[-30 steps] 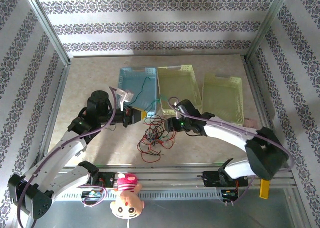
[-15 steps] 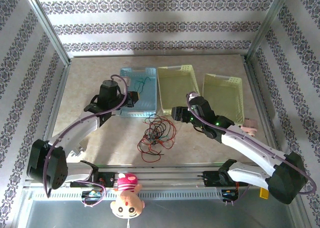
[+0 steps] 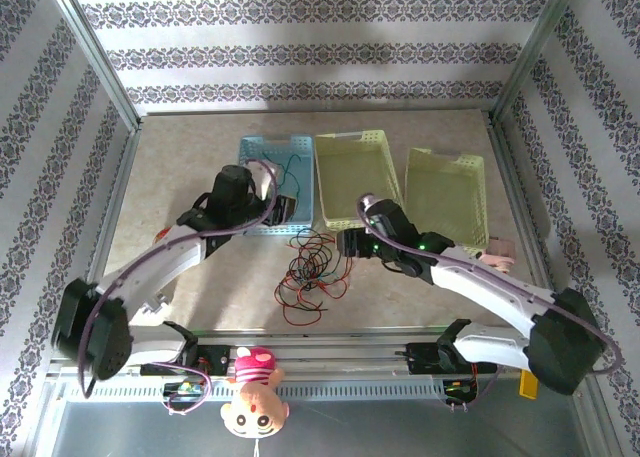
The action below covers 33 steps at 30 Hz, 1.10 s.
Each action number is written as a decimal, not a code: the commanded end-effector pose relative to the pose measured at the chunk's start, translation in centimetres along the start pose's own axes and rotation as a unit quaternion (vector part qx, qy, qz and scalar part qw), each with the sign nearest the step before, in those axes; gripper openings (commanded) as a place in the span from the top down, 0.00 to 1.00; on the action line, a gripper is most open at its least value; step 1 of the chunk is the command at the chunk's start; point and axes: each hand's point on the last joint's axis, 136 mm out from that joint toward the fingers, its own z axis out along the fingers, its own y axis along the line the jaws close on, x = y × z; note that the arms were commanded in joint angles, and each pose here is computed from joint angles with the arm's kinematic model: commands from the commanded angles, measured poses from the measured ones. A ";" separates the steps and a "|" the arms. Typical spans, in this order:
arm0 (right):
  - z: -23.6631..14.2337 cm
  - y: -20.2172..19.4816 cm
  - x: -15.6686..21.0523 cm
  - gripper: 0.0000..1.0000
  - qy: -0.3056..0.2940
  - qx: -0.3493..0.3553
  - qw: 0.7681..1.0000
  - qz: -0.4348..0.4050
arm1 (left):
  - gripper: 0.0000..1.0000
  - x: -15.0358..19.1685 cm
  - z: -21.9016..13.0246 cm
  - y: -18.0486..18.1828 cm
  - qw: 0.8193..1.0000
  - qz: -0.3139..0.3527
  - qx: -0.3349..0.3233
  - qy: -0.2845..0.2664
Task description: Untangle the cables
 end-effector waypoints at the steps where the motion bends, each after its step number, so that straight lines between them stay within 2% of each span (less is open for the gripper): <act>1: 1.0 2.4 2.3 0.31 0.075 -0.055 0.995 -0.030 | 0.31 5.5 -0.8 -2.2 0.996 -0.004 0.042 0.084; 4: 2.1 2.9 4.1 0.35 0.119 -0.073 0.990 -0.028 | 0.32 7.9 -1.0 -3.4 0.992 -0.013 0.057 0.110; 11: 3.4 2.8 5.9 0.47 0.159 -0.077 0.984 -0.024 | 0.33 10.5 0.1 -6.9 0.985 -0.013 0.105 0.139; 18: 4.3 2.6 6.6 0.47 0.172 -0.064 0.983 -0.022 | 0.33 12.2 1.5 -9.5 0.974 0.034 0.138 0.177; 24: 4.8 2.4 6.9 0.50 0.176 -0.060 0.982 -0.019 | 0.34 13.0 2.8 -10.2 0.971 0.054 0.140 0.188; 26: 5.0 2.3 7.1 0.58 0.178 -0.058 0.982 -0.019 | 0.34 13.1 3.3 -10.3 0.970 0.055 0.140 0.189; 29: 5.1 2.2 7.0 0.77 0.175 -0.055 0.983 -0.019 | 0.34 13.4 4.1 -10.4 0.970 0.054 0.140 0.190; 33: 4.8 2.0 6.4 0.88 0.159 -0.050 0.986 -0.019 | 0.35 13.9 5.1 -10.3 0.971 0.045 0.137 0.193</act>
